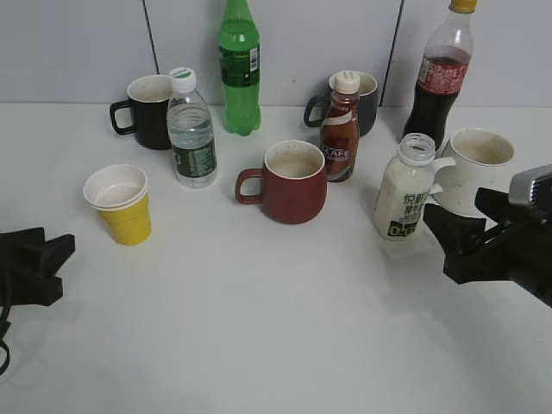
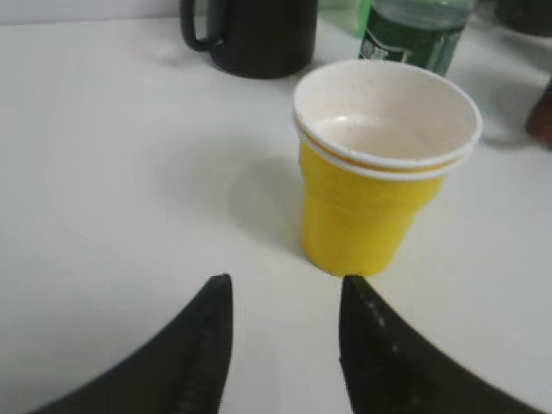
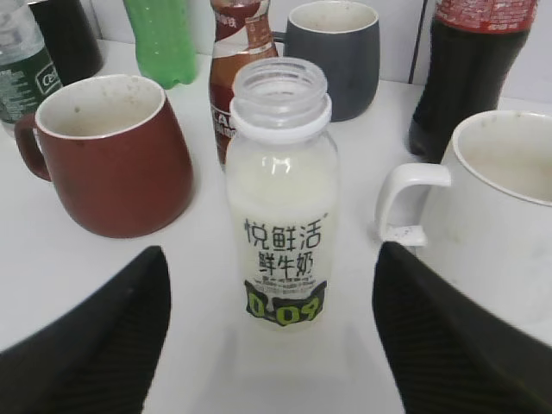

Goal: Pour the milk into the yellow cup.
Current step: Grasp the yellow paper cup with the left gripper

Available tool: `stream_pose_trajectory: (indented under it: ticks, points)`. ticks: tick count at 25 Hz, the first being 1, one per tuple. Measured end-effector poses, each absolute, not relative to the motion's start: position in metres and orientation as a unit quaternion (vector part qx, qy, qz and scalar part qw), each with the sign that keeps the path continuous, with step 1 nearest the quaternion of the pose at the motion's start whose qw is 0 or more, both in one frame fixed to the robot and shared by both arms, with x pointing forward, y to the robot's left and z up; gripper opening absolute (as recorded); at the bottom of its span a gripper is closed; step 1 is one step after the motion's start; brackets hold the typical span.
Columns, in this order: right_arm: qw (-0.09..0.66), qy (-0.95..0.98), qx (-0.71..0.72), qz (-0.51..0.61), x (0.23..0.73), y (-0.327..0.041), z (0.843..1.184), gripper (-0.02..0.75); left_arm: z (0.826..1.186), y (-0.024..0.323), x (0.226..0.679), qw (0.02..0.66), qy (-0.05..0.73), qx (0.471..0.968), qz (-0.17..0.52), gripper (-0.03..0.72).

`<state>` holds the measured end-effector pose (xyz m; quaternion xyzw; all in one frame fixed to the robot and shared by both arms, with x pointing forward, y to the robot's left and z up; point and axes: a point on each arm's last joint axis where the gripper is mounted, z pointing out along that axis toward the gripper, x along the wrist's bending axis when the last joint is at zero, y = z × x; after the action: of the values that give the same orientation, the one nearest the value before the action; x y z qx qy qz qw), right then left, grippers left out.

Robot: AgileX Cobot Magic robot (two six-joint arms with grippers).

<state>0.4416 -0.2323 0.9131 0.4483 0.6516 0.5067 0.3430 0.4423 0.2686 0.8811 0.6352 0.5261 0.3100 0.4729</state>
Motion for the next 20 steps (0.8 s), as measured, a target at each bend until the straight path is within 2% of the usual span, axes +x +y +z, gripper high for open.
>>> stream_pose_trajectory:
  ticks: [2,6,7,9,10,20]
  points:
    - [0.339,0.656,0.441,0.511,0.442,-0.23,0.907,0.546,0.871,0.263,0.448,0.469,0.499,0.667,0.295,0.382]
    - [0.322,0.671,0.444,0.498,0.443,-0.229,0.893,0.546,0.862,0.256,0.458,0.477,0.472,0.689,0.273,0.498]
    - [0.32,0.673,0.445,0.496,0.443,-0.229,0.891,0.546,0.858,0.254,0.464,0.479,0.466,0.695,0.266,0.561]
    - [0.319,0.677,0.444,0.492,0.442,-0.228,0.889,0.546,0.857,0.253,0.465,0.479,0.464,0.696,0.265,0.572]
    - [0.322,0.68,0.44,0.49,0.443,-0.228,0.889,0.546,0.851,0.251,0.475,0.484,0.455,0.701,0.261,0.623]
    - [0.326,0.683,0.436,0.487,0.443,-0.229,0.888,0.545,0.837,0.241,0.513,0.511,0.408,0.712,0.254,0.641]
